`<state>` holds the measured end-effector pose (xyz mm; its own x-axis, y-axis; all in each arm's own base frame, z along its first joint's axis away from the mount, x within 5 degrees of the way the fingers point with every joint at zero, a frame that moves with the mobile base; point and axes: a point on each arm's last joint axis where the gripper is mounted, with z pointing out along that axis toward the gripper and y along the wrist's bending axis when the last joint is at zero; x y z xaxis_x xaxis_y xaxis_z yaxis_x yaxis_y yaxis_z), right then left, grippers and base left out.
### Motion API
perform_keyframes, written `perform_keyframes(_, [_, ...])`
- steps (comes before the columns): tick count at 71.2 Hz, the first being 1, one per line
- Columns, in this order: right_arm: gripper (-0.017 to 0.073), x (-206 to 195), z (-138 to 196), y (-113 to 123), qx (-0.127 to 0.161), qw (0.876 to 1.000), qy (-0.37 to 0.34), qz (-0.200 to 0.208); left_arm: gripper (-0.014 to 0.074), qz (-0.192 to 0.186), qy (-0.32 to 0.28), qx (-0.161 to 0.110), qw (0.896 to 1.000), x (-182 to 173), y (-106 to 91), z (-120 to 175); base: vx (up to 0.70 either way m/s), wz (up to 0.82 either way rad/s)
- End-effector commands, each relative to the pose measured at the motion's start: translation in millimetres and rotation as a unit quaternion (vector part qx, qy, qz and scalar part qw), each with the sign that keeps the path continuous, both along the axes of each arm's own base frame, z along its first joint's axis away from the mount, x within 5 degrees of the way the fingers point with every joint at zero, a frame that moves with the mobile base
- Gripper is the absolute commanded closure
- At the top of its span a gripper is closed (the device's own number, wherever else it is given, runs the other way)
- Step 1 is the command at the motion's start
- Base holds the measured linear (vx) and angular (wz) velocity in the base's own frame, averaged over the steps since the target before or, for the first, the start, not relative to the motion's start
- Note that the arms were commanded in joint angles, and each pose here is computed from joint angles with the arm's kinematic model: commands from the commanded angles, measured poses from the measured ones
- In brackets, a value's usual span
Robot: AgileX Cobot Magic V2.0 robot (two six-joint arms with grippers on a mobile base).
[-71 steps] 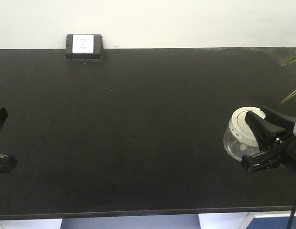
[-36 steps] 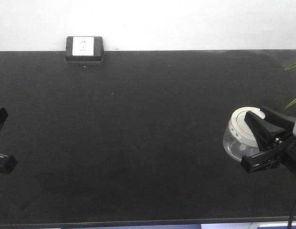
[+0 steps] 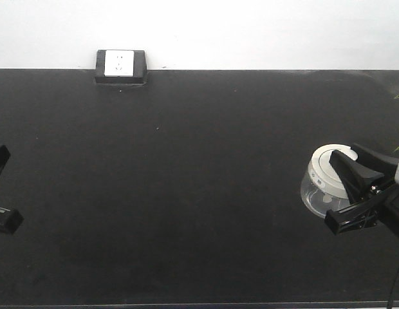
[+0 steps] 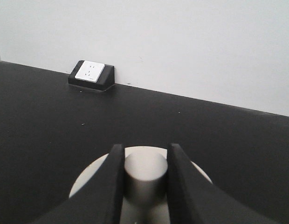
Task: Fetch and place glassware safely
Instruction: 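Drive the base up to the black bench, jar held in right gripper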
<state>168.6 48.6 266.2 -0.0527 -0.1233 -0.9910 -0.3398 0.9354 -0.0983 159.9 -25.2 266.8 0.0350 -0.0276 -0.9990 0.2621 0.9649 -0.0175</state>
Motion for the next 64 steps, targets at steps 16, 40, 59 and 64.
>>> perform_keyframes(16, [0.056,1.6,20.6,1.9,0.023,0.998,-0.063,0.011,0.0601,-0.011,-0.044,-0.021,0.999,-0.2,-2.0,15.3,0.0,-0.01])
perform_keyframes(40, [0.056,1.6,20.7,2.0,0.023,0.998,-0.064,0.011,0.0601,-0.011,-0.044,-0.021,0.999,-0.2,-2.1,15.3,0.0,0.0])
perform_keyframes(59, [0.056,1.6,20.7,2.0,0.023,0.998,-0.064,0.011,0.0601,-0.011,-0.047,-0.022,0.999,-0.1,-2.1,16.3,0.0,0.0])
perform_keyframes(64, [0.056,1.6,20.7,2.0,0.023,0.998,-0.064,0.011,0.0601,-0.011,-0.047,-0.022,0.999,-0.1,-2.1,16.3,0.0,0.0])
